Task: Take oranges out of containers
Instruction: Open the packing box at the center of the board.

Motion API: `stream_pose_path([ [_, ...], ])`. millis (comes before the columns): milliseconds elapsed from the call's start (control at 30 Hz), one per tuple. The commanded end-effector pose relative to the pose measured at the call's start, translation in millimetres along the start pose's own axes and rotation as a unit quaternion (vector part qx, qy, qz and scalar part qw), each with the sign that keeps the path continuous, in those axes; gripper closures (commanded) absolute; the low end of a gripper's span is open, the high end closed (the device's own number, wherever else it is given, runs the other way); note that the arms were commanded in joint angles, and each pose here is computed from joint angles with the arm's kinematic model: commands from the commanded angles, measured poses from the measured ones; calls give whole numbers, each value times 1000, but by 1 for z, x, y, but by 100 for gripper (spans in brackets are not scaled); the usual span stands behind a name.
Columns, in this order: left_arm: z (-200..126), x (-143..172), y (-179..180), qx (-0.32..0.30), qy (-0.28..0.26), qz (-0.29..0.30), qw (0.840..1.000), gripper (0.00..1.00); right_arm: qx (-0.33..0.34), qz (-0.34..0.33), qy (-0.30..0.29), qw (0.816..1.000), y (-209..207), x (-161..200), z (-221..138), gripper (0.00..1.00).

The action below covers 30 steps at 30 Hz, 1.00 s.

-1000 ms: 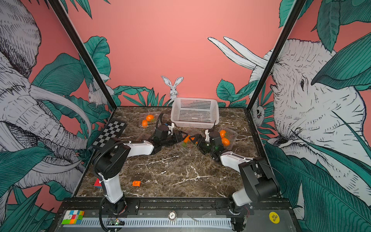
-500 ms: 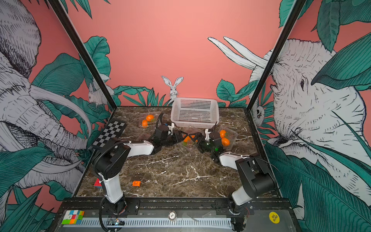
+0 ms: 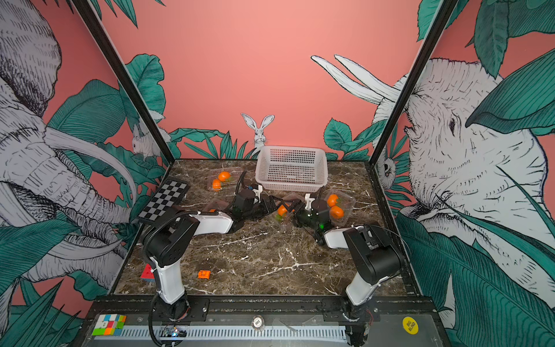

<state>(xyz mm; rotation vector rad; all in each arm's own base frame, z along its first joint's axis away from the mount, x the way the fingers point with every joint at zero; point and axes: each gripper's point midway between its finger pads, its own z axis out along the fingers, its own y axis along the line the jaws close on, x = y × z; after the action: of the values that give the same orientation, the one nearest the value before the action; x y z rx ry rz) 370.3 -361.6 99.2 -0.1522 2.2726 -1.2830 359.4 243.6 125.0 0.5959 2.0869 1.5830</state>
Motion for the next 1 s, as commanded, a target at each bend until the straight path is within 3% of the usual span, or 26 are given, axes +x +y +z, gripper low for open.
stream_pose_path([
  [0,0,3,-17,34,-2,-9,999,1,-40,-9,13,999,17,8,1,29],
  [200,-7,-4,-4,14,-5,-19,1000,1,-37,0,5,999,13,8,-2,39],
  [600,-56,-37,16,-29,-41,-23,998,1,-28,87,-44,995,2,-6,-6,56],
  [767,-72,-29,15,-13,-57,-28,998,2,-29,107,-61,992,7,-17,-2,58],
  [967,-73,3,30,7,-68,-56,996,4,-25,107,-59,992,14,-24,5,61],
])
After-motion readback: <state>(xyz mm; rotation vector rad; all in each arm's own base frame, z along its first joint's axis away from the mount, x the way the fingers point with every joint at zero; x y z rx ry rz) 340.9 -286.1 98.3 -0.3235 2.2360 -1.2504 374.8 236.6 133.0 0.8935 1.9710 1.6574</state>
